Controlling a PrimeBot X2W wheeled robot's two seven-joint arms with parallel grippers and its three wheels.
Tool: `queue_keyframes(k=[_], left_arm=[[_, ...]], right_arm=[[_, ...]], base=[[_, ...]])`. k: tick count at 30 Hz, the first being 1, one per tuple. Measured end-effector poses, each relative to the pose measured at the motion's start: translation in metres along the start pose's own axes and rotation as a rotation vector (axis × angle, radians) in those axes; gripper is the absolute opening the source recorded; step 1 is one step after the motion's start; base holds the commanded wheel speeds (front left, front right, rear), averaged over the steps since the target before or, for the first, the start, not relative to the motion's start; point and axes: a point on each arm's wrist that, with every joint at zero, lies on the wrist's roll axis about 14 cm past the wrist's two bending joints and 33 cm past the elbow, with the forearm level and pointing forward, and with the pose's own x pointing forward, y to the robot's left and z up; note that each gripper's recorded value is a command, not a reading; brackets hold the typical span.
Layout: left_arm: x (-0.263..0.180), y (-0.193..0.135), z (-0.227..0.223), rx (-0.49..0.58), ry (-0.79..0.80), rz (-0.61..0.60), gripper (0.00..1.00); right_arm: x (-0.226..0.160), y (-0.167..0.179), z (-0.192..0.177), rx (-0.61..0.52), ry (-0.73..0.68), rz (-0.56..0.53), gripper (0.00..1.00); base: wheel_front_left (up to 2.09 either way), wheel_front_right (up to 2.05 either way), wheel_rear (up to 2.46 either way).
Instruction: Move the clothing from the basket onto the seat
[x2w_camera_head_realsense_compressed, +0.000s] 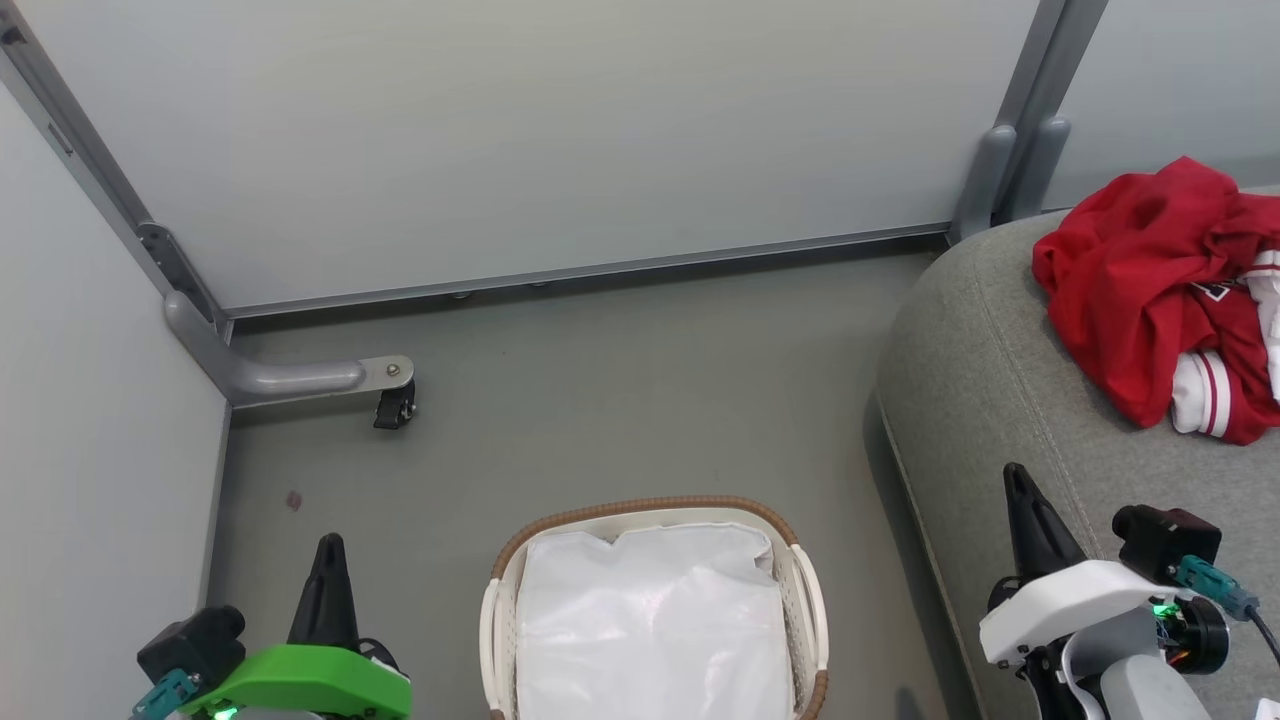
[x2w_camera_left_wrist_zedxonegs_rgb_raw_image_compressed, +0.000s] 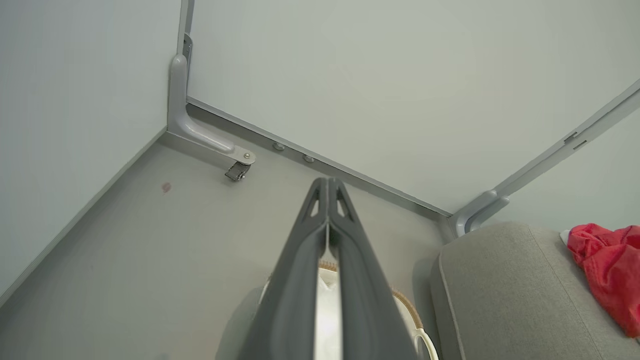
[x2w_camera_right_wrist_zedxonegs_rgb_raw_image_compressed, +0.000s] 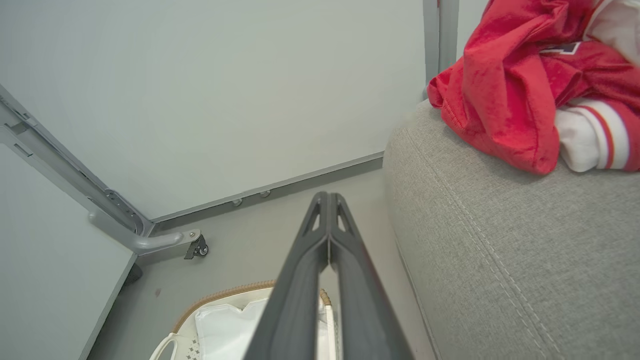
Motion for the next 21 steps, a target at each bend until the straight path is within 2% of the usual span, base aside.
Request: queue_keyframes(k=[21], left_arm=[[0.004,0.006,0.011,-0.277,-0.004,0.033,0.00]], right_arm=[[-0.001,-0.010,0.007,0.343,-0.007,-0.052,0.00]], base=[[0.00,0.00,0.00]])
